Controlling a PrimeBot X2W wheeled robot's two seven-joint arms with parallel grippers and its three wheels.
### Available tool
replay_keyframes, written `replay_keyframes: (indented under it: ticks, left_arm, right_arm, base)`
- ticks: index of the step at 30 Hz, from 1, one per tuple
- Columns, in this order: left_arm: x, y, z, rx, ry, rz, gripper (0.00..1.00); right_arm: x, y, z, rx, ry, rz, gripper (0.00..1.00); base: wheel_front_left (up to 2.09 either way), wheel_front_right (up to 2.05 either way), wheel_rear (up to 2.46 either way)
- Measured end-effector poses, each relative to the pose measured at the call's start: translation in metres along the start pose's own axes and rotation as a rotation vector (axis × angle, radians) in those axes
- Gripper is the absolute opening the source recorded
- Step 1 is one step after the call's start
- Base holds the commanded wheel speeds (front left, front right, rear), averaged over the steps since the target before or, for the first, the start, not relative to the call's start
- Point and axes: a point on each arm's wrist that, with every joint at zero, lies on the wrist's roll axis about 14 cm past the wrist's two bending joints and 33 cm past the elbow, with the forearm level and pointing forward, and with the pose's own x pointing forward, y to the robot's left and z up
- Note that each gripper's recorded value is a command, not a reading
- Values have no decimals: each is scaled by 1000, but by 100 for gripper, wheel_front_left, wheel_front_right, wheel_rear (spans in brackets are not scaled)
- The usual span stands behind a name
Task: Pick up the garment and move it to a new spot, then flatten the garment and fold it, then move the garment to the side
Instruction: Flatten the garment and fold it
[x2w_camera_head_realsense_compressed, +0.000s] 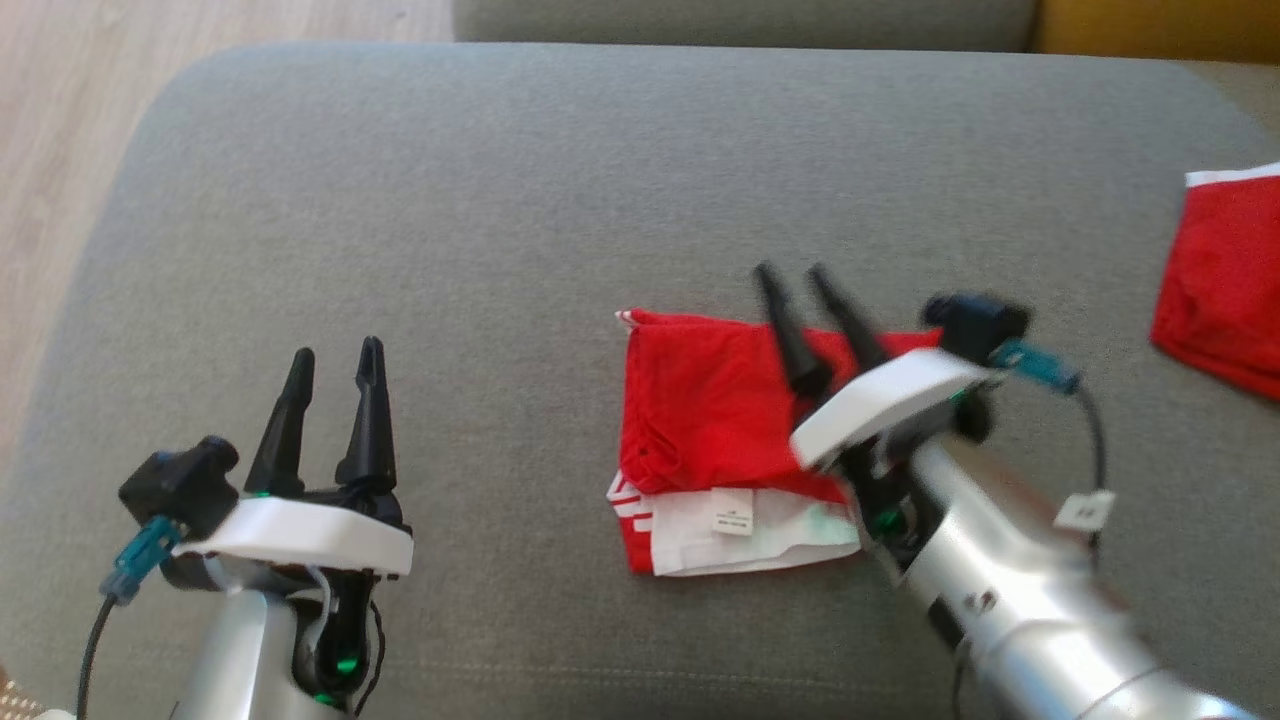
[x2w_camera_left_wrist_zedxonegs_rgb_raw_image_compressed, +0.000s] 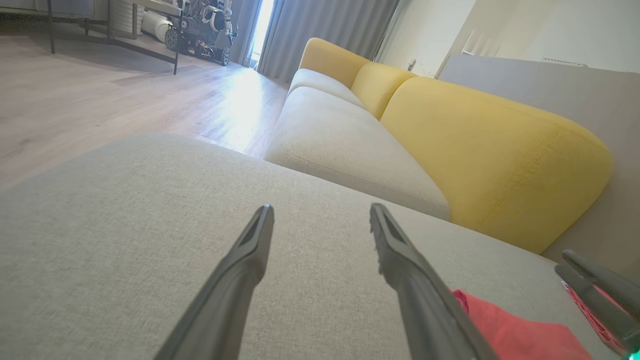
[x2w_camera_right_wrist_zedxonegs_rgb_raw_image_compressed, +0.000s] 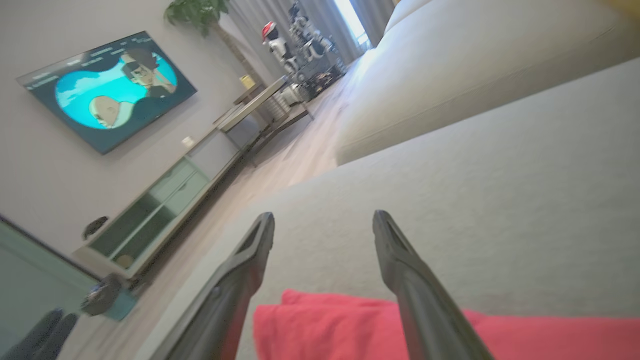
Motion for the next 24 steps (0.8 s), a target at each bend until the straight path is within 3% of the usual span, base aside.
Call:
replay_keyframes:
  ticks: [7, 11, 17, 24]
  left_arm:
    - [9, -22, 10, -9, -36, -65, 100]
    - [12, -30, 15, -39, -52, -83, 100]
    - [13, -31, 21, -83, -70, -67, 100]
    - [9, -36, 23, -57, -76, -70, 100]
  right_arm:
    - [-23, -69, 64, -258, -124, -181, 100]
    - [-45, -93, 96, -334, -213, -253, 100]
    - [-99, -120, 101, -474, -253, -367, 100]
    - [-134, -120, 104, -555, -301, -439, 100]
  base:
    - [0, 0, 0]
    - [0, 0, 0]
    - [0, 0, 0]
    - [0, 0, 0]
